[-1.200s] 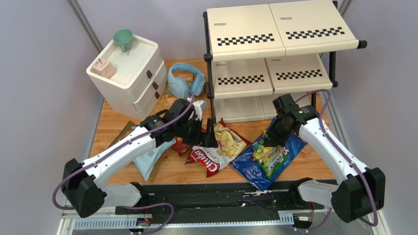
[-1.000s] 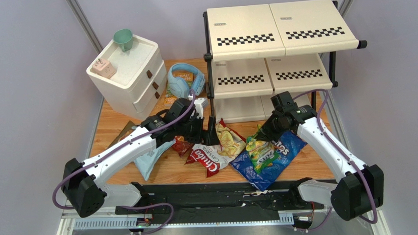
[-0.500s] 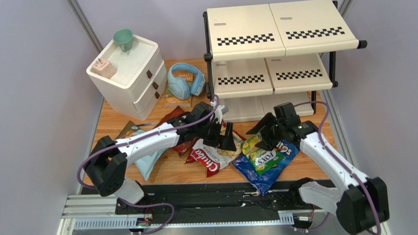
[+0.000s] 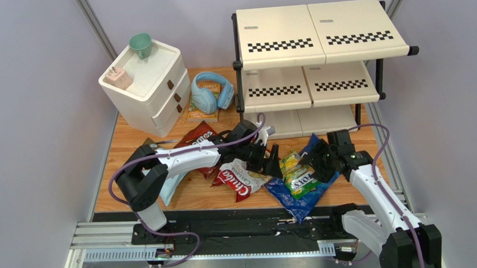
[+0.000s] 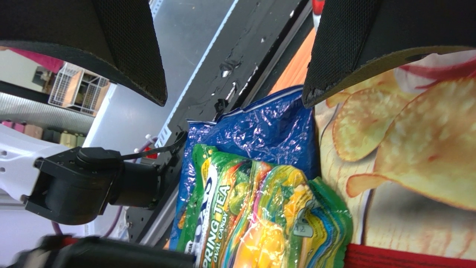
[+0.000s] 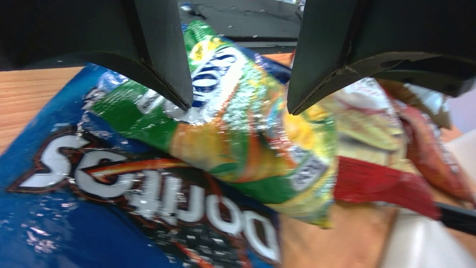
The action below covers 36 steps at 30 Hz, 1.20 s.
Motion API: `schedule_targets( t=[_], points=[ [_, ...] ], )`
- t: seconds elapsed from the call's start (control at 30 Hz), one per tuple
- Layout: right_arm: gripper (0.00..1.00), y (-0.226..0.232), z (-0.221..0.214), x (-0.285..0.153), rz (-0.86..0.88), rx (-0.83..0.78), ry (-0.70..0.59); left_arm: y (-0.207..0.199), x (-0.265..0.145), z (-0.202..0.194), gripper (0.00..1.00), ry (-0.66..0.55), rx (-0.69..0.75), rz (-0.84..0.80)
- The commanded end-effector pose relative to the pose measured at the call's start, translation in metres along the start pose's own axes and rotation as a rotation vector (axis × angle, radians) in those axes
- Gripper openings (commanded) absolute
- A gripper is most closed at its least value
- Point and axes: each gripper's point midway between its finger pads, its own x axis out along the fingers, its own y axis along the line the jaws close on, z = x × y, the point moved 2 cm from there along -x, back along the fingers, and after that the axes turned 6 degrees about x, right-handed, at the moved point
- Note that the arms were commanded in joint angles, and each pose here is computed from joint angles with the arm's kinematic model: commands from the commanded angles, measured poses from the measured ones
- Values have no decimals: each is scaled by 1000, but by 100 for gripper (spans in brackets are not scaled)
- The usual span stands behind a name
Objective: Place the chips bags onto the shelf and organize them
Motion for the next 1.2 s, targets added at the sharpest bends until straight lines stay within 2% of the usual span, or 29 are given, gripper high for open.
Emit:
schedule_targets(
  t=[0.0, 0.1, 0.27, 0.67, 0.83, 1.0, 1.03, 1.17],
  points=[
    [66, -7, 5, 6, 27, -57, -55, -22, 5, 23, 95, -73, 19, -102],
    [63, -17, -5, 15, 21, -49, -8, -11, 17, 13, 94, -34, -18, -95],
    [60, -24, -28, 15, 44, -3, 98, -3, 29, 13, 94, -48, -32, -111],
    [53, -26, -58, 4, 171, 289, 198, 3, 46, 26, 94, -116, -49, -127],
    [52, -14, -44, -19, 218, 234, 98, 4, 49, 29, 93, -131, -71, -139],
    [44, 9, -28, -39, 246, 114, 38, 9, 54, 25, 93, -131, -100, -142],
    [44, 9, -26, -37, 209, 103, 45, 11, 56, 25, 93, -134, -100, -144],
    [44, 7, 0, -39, 97, -14, -69, 14, 64, 21, 93, -125, -130, -166]
  ],
)
